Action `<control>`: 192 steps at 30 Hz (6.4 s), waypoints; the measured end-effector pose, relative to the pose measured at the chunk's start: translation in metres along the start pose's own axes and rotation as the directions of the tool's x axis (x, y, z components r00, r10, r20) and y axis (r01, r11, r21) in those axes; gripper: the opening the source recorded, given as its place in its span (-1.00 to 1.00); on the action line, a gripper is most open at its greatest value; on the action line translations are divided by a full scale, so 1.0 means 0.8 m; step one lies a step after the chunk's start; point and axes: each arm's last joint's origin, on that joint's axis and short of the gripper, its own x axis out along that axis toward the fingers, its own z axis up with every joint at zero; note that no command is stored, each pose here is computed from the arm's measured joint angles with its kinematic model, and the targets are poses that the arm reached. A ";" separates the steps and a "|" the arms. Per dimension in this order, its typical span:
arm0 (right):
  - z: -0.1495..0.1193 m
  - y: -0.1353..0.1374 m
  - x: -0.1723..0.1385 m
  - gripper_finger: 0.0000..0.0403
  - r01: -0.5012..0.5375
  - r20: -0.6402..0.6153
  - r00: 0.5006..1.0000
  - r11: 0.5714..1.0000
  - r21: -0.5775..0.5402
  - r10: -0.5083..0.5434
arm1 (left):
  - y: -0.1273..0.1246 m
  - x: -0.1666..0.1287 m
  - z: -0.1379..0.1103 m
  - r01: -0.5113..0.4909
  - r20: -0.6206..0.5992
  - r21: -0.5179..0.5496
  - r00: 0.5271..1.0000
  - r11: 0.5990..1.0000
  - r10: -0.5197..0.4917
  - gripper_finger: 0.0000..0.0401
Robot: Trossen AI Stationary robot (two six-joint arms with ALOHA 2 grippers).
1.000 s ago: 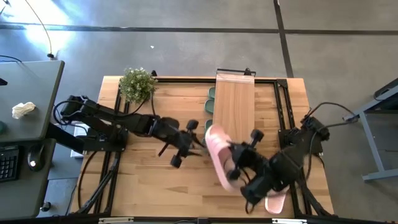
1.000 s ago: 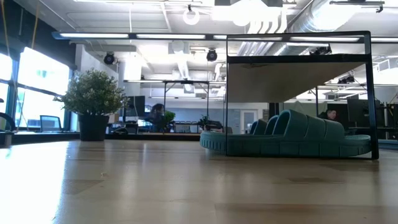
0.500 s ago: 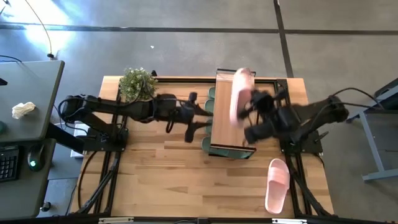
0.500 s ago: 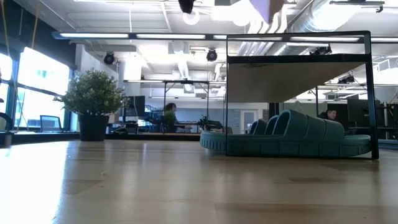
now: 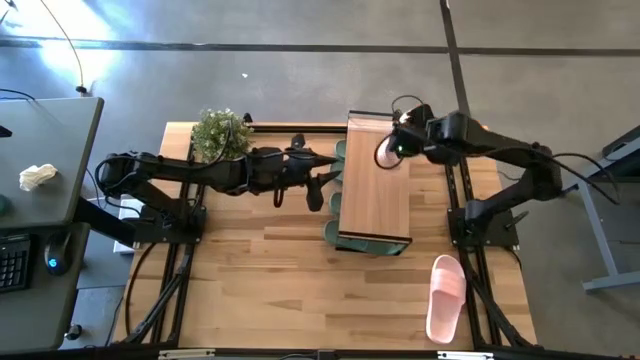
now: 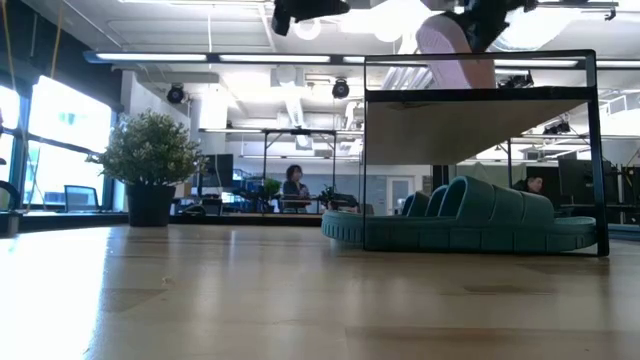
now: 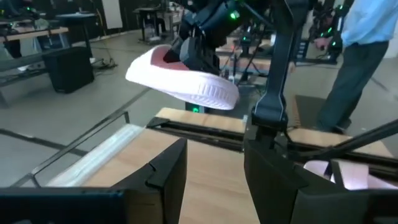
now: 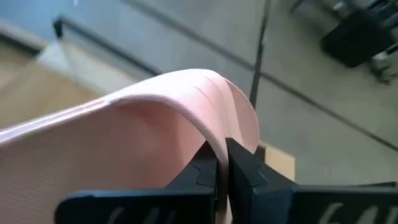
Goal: Pick and place slides into the shelf
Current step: Put the pink slide on the shelf
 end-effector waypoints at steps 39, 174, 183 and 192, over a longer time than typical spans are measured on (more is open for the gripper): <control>0.010 0.075 0.063 -0.85 -0.224 -0.309 0.928 0.974 -0.020 0.207 | 0.091 -0.043 -0.002 -0.026 -0.289 0.134 0.955 0.991 0.064 -0.28; -0.053 -0.037 0.064 -1.00 -0.484 -0.382 0.787 0.869 0.104 0.485 | 0.128 0.081 -0.126 0.025 -0.439 0.129 0.898 0.991 0.035 -0.28; -0.083 -0.095 0.011 -1.00 -0.634 -0.348 0.686 0.759 0.146 0.640 | 0.129 0.065 -0.109 0.048 -0.442 0.116 0.897 0.992 0.008 -0.28; -0.119 -0.139 -0.049 -1.00 -0.892 -0.275 0.312 0.380 0.245 0.909 | 0.125 0.036 -0.074 0.134 -0.410 0.135 0.910 0.982 -0.068 -0.46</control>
